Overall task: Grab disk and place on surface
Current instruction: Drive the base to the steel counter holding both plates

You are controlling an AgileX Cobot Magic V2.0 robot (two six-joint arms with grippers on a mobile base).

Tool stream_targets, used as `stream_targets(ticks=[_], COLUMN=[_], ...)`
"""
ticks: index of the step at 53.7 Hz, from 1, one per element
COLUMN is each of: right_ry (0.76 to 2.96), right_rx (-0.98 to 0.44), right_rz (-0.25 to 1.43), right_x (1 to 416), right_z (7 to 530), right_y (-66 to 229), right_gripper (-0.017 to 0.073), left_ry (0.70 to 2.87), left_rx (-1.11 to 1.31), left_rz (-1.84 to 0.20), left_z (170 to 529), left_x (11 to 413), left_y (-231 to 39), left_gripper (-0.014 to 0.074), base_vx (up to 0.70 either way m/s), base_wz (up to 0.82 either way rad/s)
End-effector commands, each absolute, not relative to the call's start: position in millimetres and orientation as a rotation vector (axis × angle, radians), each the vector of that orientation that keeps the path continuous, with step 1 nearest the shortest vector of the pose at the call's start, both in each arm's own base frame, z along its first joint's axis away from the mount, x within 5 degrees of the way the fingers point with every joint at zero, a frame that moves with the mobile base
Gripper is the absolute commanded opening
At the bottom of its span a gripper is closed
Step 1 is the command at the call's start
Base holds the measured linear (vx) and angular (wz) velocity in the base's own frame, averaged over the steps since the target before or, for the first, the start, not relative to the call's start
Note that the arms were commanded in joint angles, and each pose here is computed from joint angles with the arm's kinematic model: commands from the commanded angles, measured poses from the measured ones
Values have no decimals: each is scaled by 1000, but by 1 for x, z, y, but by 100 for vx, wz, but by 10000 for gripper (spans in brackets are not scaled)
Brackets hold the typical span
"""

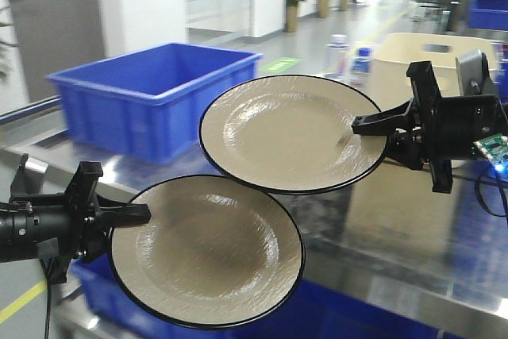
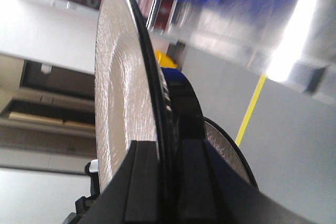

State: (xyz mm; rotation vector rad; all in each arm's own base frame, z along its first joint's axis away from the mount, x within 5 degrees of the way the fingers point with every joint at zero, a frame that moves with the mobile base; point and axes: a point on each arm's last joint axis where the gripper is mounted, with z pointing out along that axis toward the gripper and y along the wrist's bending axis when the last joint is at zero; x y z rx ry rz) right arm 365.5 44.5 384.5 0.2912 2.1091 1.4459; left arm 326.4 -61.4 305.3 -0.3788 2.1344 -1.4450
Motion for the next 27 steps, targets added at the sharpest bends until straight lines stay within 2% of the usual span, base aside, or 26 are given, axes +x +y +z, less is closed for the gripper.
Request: stream_targets(ticks=[1, 27], right_ry=[1924, 1924], right_rx=[264, 264], right_rz=[1549, 1549], right_x=[350, 350], right_z=[428, 428], right_y=[46, 46], right_gripper=[-8, -8], left_ry=[1981, 1981], left_rx=[-376, -377], left_rz=[-1597, -1596], left_z=[340, 340], left_x=[319, 319], left_y=[-65, -65], left_gripper=[-4, -4], base_vx=[25, 22], base_wz=[-67, -58])
